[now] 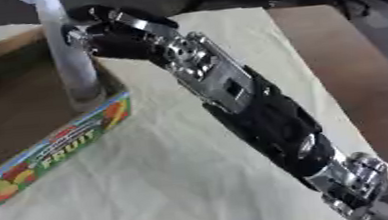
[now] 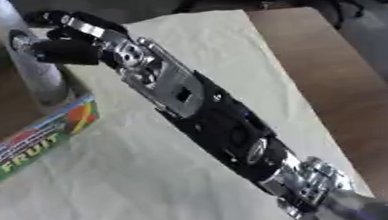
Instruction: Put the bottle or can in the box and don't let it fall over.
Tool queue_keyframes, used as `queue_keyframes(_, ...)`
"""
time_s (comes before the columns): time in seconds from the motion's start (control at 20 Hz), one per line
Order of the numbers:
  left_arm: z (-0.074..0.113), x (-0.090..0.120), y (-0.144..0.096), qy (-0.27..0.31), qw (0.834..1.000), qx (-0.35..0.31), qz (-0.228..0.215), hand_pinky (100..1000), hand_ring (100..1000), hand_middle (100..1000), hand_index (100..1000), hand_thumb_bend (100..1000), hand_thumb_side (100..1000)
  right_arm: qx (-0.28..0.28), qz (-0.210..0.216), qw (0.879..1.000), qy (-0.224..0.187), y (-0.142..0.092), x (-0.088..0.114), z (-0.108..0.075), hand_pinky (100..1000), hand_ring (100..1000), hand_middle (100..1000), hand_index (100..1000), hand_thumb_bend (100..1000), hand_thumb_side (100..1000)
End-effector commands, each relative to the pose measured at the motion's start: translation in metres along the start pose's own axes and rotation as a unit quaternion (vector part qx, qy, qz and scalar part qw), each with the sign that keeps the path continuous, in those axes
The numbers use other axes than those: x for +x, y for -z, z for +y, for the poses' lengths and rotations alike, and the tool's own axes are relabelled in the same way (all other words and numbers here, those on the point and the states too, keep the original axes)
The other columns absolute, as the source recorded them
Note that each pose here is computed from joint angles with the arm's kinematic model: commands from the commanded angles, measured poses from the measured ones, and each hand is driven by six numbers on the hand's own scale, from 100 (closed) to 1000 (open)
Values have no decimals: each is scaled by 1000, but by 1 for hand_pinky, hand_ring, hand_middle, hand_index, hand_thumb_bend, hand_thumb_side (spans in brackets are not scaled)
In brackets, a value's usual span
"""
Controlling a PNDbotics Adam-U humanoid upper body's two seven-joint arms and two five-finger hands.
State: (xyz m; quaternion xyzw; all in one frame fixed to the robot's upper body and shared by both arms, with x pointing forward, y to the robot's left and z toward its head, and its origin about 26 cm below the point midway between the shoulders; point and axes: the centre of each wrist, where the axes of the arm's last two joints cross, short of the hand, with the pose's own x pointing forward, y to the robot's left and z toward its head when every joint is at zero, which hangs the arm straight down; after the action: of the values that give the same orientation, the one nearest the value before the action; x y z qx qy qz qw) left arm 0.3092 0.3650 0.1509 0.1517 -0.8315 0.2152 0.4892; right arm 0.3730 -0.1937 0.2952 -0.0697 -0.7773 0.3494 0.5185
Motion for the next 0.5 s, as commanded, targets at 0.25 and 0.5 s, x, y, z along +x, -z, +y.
queue_keyframes(0.25, 4, 10, 4, 4, 1000, 0, -20, 1000, 957, 834, 678, 346, 574, -19, -14, 1000, -16, -13, 11, -13, 1000, 1000, 1000, 954, 100, 613)
queue_keyframes(0.5, 5, 10, 3, 5, 1000, 1, -21, 1000, 957, 835, 678, 345, 574, -36, -18, 999, -16, -24, 15, -15, 1000, 1000, 1000, 946, 100, 576)
